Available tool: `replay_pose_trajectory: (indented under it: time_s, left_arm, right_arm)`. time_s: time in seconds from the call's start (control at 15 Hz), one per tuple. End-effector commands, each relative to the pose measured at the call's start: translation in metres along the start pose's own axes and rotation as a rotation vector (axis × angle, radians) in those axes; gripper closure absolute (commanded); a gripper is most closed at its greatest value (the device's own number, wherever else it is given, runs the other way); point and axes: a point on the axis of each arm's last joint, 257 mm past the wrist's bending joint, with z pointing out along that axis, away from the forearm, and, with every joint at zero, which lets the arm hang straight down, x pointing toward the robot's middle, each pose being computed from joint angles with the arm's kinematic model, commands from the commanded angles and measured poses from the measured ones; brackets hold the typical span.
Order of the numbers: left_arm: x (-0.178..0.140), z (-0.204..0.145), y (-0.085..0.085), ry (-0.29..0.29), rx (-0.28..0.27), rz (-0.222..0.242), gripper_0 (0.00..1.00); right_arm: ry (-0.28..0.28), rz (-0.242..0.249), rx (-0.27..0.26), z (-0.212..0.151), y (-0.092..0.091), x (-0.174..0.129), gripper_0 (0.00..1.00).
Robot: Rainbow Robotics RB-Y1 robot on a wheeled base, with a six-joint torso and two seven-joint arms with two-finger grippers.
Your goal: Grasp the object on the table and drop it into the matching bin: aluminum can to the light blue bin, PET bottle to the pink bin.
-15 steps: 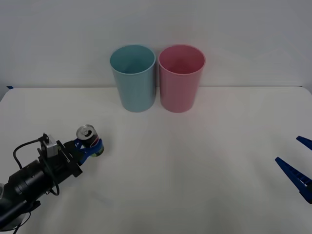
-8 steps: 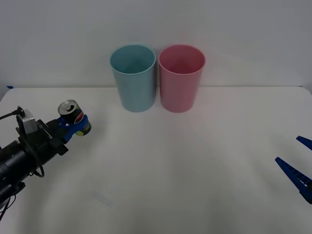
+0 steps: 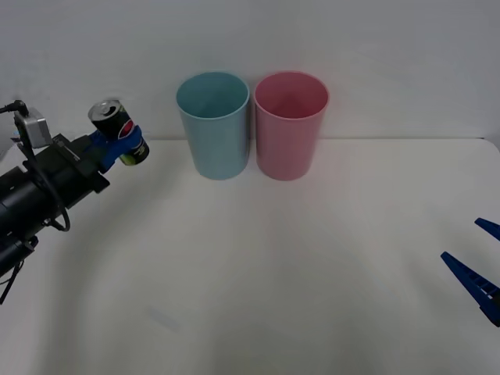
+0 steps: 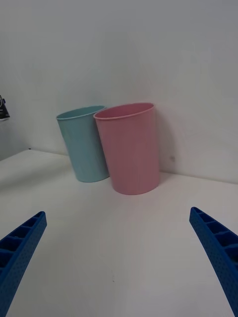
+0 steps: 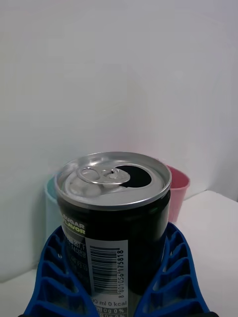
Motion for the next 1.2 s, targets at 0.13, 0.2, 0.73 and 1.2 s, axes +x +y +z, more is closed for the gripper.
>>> replay_pose_trajectory:
  time_s: [0.13,0.2,0.73,1.2]
  left_arm:
    - [-0.023,0.028,0.010,0.023,-0.011,0.001,1.00]
    - [-0.029,0.036,0.010,0.028,-0.009,-0.006,1.00]
    - [-0.042,0.116,0.037,0.095,-0.012,-0.055,1.00]
    - [-0.040,0.175,0.042,0.157,-0.001,-0.040,1.00]
  right_arm:
    - [0.000,0.000,0.000,0.000,0.000,0.000,0.00]
    - [0.000,0.000,0.000,0.000,0.000,0.000,0.00]
    - [0.000,0.000,0.000,0.000,0.000,0.000,0.00]
    - [0.000,0.000,0.000,0.000,0.000,0.000,0.00]
